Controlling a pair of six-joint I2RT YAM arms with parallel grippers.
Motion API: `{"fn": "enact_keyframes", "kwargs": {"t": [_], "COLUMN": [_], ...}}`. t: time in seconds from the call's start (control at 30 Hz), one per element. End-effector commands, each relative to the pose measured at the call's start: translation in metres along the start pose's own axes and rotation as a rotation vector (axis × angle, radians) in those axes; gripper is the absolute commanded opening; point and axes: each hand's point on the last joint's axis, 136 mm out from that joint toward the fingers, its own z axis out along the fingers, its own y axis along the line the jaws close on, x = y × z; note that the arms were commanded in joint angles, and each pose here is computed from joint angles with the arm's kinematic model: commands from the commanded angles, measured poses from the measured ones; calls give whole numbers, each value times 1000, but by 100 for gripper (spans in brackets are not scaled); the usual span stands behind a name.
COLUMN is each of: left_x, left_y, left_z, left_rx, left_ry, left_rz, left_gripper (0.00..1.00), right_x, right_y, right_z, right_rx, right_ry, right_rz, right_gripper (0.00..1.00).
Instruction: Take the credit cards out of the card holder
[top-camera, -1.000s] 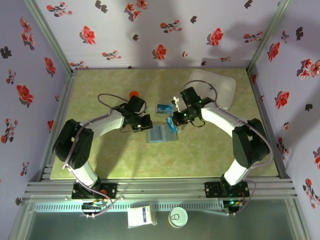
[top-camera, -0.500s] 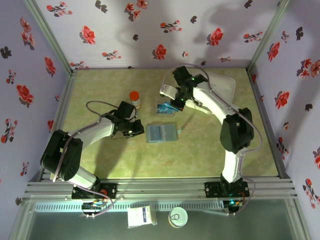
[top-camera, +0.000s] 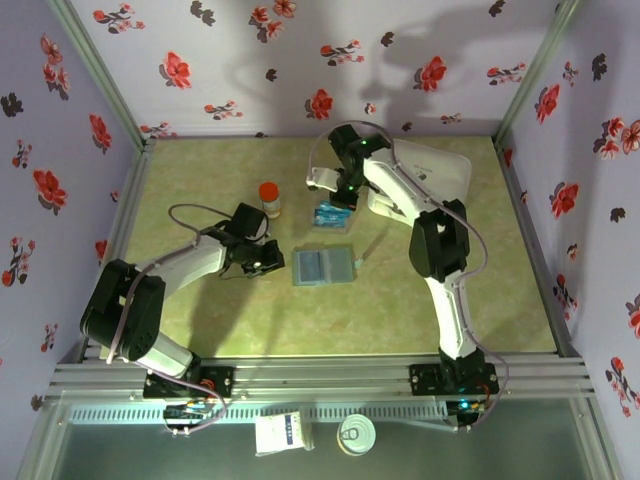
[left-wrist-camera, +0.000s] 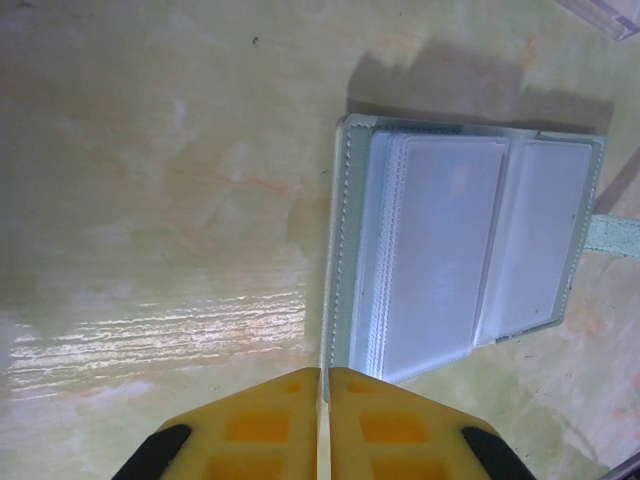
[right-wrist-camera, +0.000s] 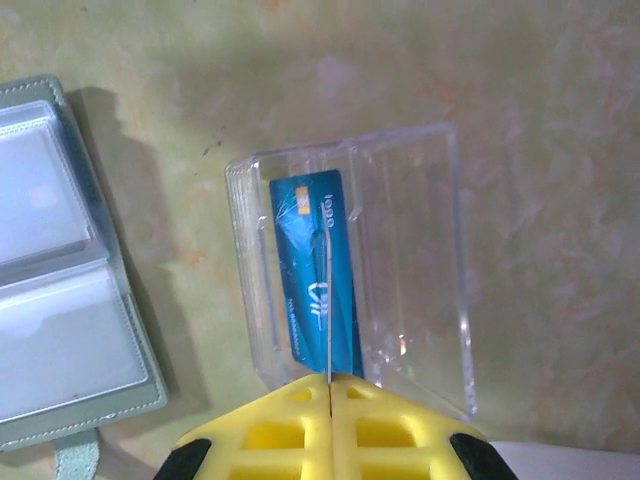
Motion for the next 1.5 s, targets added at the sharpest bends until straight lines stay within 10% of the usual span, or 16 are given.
{"fn": "enact_keyframes", "kwargs": {"t": [0.0, 0.33, 0.5, 0.8, 1.17, 1.47], "left_x": [2, 2, 3, -2, -2, 10], "left_y": [8, 17, 19, 10, -16, -30], "left_z": [-1, -1, -4, -3, 13, 31], "left_rx": [-21, -38, -41, -11, 32, -3], "left_ry": [12, 18, 12, 9, 34, 67], "left_rz": [-18, -33, -38, -39, 19, 100], "left_gripper": [10, 10, 10, 9, 9, 2], "right_x": [-5, -4, -4, -9, 5, 3], "right_y": [3, 7, -8, -23, 13, 76], "right_z": [3, 24, 16, -15, -34, -27], "right_rx": [-26, -75, 1, 176, 230, -31], "right_ry": [8, 5, 13, -44, -196, -393], "right_rz": [-44, -71, -52, 71, 714, 1227], "right_gripper": [0, 0, 26, 24, 32, 27]}}
